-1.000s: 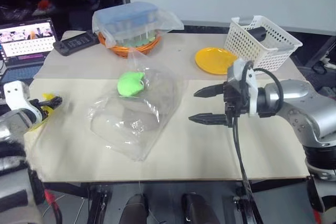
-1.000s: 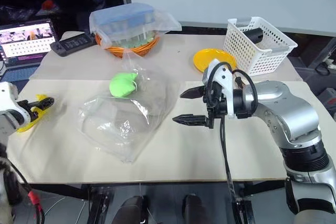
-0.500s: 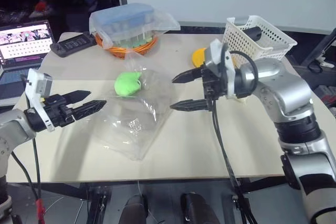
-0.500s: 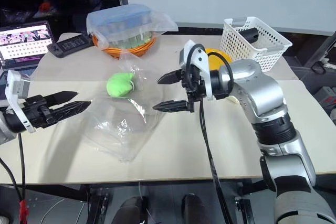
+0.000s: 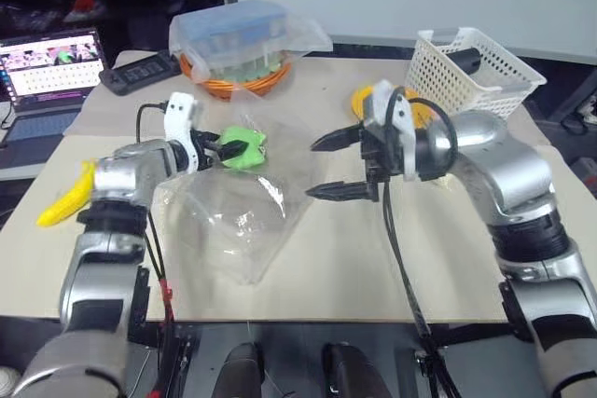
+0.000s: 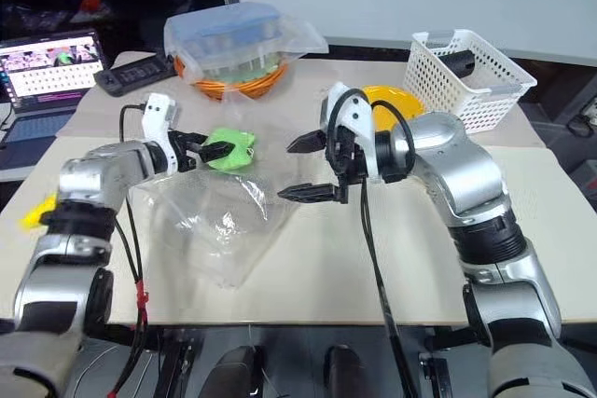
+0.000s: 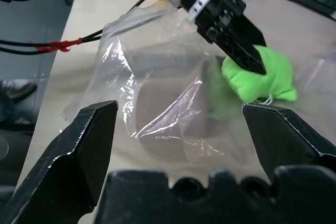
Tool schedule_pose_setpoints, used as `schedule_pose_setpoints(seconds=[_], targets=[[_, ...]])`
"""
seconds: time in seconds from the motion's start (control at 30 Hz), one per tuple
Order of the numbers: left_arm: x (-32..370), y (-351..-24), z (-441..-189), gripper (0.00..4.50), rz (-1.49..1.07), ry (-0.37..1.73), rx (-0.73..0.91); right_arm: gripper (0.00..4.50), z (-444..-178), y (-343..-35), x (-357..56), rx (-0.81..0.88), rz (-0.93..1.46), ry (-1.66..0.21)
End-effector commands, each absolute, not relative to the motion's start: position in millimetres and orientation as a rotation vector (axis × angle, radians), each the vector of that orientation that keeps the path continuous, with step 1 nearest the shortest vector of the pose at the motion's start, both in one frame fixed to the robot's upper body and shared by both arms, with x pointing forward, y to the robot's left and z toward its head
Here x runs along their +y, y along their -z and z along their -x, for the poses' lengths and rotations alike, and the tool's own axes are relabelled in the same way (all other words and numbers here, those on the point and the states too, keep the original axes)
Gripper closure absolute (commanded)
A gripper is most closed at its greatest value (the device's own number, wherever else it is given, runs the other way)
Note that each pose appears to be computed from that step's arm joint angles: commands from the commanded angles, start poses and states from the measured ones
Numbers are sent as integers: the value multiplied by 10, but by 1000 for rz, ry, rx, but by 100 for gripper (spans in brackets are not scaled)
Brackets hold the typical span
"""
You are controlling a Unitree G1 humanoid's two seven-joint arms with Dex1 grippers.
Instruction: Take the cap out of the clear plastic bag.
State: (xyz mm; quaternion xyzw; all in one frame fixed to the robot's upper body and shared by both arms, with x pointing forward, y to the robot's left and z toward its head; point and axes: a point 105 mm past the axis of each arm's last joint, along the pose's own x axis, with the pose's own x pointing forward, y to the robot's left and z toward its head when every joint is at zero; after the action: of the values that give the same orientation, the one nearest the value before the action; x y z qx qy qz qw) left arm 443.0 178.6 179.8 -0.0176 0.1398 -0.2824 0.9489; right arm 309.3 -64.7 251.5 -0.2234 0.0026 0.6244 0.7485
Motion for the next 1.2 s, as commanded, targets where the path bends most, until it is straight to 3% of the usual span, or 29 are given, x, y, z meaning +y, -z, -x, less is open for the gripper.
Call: schedule_pose_setpoints(seconds=[0.03, 0.13, 0.27, 0.37, 0.5, 0.63, 0.77, 0.93, 1.13, 1.2], targets=[[1714, -1703, -4495, 5, -44, 603, 315, 0, -3002, -2655, -695, -46, 493, -1321], [1679, -1596, -4482, 80, -91, 638, 356, 0, -2980, -2670, -714, -46, 484, -1304], [1690, -1558, -4468, 226, -120, 657, 377, 0, -2980, -2691, -734, -49, 480, -1286], [1738, -1681, -4454, 339, -102, 676, 341, 0, -2984, -2690, -727, -52, 479, -1287], [1823, -2007, -4477, 448, -56, 653, 219, 0, -2992, -2697, -706, -58, 476, -1298], [2204, -2539, -4403, 448, 62, 526, 46, 0, -3009, -2695, -651, -62, 475, -1326], [2869, -2748, -4159, 448, 84, 266, -24, 0, -3016, -2687, -620, -65, 475, -1347], [3705, -2677, -3797, 448, 139, -87, -57, 0, -3013, -2659, -564, -66, 458, -1371], [4194, -2287, -3598, 448, 214, -332, -1, 0, -2982, -2661, -517, -70, 420, -1385], [4270, -2086, -3570, 380, 193, -369, 43, 0, -2975, -2659, -510, -70, 417, -1387]])
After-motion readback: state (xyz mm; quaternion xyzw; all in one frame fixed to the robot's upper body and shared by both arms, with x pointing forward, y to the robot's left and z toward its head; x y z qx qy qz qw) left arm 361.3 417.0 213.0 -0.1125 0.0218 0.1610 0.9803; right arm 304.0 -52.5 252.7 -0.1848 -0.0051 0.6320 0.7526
